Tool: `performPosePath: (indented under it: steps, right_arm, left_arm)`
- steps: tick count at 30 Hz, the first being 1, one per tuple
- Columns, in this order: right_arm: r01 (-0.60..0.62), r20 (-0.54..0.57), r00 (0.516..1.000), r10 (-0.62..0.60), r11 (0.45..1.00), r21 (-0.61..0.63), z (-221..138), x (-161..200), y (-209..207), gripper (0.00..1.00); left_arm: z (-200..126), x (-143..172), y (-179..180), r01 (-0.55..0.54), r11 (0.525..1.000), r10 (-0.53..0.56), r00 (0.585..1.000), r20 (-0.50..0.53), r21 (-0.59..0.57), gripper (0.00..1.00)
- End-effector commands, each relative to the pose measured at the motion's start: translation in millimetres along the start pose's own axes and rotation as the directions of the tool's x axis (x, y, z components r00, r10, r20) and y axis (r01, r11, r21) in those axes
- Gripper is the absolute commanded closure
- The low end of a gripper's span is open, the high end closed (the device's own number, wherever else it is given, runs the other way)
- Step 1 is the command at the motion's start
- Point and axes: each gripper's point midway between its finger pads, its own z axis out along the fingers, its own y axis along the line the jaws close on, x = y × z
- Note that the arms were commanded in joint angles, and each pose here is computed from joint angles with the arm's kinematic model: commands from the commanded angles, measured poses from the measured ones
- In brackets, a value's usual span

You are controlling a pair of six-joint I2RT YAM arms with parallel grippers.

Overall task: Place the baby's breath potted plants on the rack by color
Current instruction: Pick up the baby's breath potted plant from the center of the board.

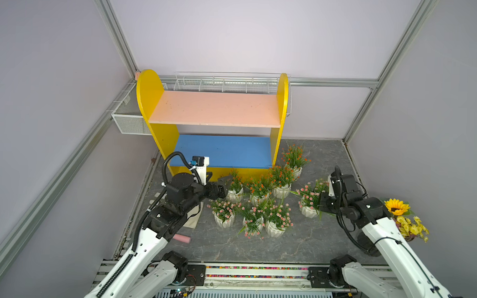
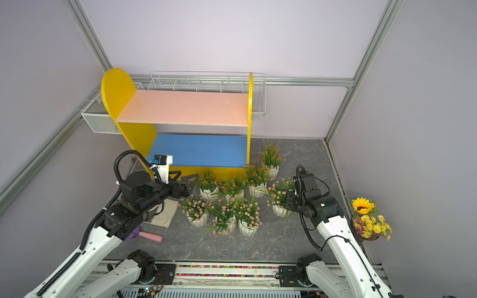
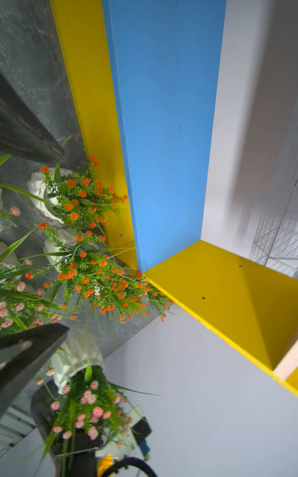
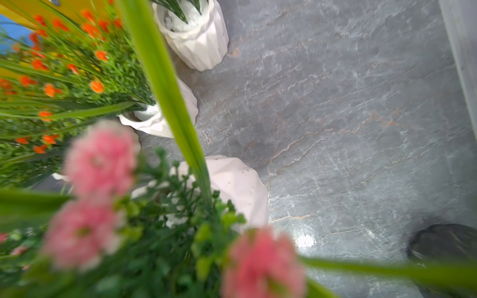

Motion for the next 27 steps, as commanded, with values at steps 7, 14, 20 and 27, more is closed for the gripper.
performPosePath:
  steps: [7, 14, 20, 27]
  right_arm:
    - [0.088, 0.089, 0.993, -0.081, 0.993, -0.079, -47, -47, 22, 0.93]
    - [0.11, 0.092, 0.991, -0.092, 0.969, -0.219, -56, -64, 55, 0.93]
    - [0.146, 0.115, 0.987, -0.116, 0.938, -0.314, -66, -80, 85, 0.93]
    - [0.211, 0.134, 0.976, -0.172, 0.901, -0.38, -69, -88, 125, 0.93]
  left_arm:
    - [23, 21, -61, -0.211, 0.969, 0.202, 0.976, 0.083, 0.126, 0.0]
    - [31, 35, -83, -0.27, 0.942, 0.245, 0.959, 0.142, 0.198, 0.0]
    - [31, 39, -106, -0.334, 0.908, 0.293, 0.938, 0.185, 0.253, 0.0]
    - [38, 38, -133, -0.361, 0.875, 0.312, 0.93, 0.194, 0.322, 0.0]
